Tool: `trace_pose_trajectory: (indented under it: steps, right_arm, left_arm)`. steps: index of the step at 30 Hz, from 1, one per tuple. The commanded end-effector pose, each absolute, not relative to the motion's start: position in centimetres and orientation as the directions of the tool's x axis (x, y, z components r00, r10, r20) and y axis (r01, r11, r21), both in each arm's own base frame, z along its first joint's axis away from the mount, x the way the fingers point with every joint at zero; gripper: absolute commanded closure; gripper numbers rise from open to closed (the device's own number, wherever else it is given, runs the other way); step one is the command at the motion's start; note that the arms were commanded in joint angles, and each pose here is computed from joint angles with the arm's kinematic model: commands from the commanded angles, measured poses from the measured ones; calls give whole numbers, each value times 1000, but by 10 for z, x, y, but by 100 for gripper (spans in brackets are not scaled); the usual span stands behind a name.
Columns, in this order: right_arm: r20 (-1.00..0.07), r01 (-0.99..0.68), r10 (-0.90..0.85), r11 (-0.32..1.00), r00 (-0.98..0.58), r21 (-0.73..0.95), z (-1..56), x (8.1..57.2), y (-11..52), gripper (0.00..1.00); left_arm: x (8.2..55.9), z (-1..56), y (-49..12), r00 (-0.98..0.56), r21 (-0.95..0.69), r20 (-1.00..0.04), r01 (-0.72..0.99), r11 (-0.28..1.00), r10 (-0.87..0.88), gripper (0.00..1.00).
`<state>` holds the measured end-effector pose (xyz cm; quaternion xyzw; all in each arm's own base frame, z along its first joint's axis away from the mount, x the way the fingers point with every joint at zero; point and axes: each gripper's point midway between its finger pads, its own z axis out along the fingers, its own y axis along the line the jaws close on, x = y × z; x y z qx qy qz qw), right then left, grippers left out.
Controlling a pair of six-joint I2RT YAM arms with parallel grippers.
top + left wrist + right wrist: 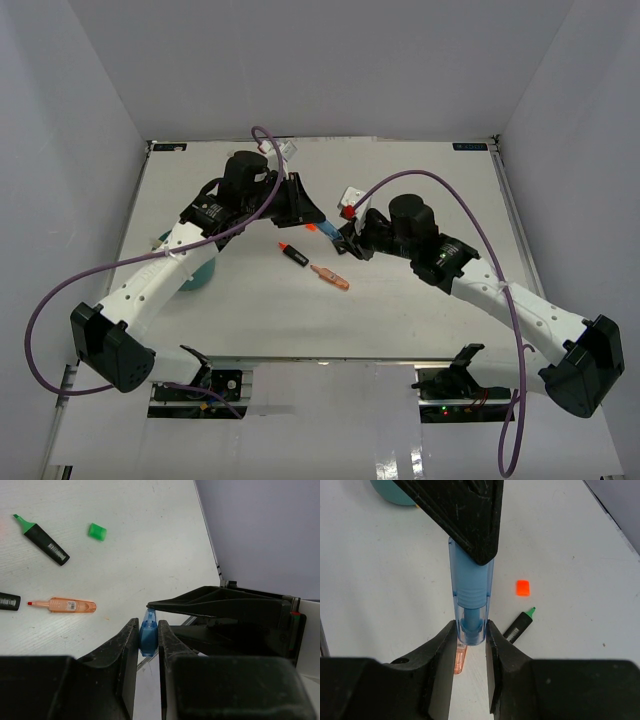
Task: Sort the stationery into containers
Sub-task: Close the pen cap on the pen.
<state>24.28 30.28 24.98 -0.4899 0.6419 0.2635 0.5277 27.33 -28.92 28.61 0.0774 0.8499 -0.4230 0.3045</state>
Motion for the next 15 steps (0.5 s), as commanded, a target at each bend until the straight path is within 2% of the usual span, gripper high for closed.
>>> trace_pose_trajectory:
  steps: [1,7,8,9,12,15]
  right_arm:
    - [-905,-823,38,434,424,-368,427,241,319,92]
    - [-904,-828,43,422,426,-370,428,239,321,92]
    - [-907,-831,38,420,419,-366,424,241,322,92]
    - [-912,-835,27,414,410,-363,419,241,323,92]
    - [-924,-850,12,397,382,-346,404,239,324,92]
    - [-939,-866,-20,380,344,-325,382,238,323,88]
  left_arm:
    - [228,241,-296,-910,-697,-414,323,640,9,81]
    - [230,243,-296,-905,-691,-425,331,643,9,80]
    - [231,246,-296,-901,-690,-433,336,641,6,82]
    - [232,249,-295,-897,-688,-443,340,642,0,88]
    - [239,262,-294,-872,-672,-489,359,648,-25,100]
    - [245,276,-293,-842,-654,-538,388,649,-40,100]
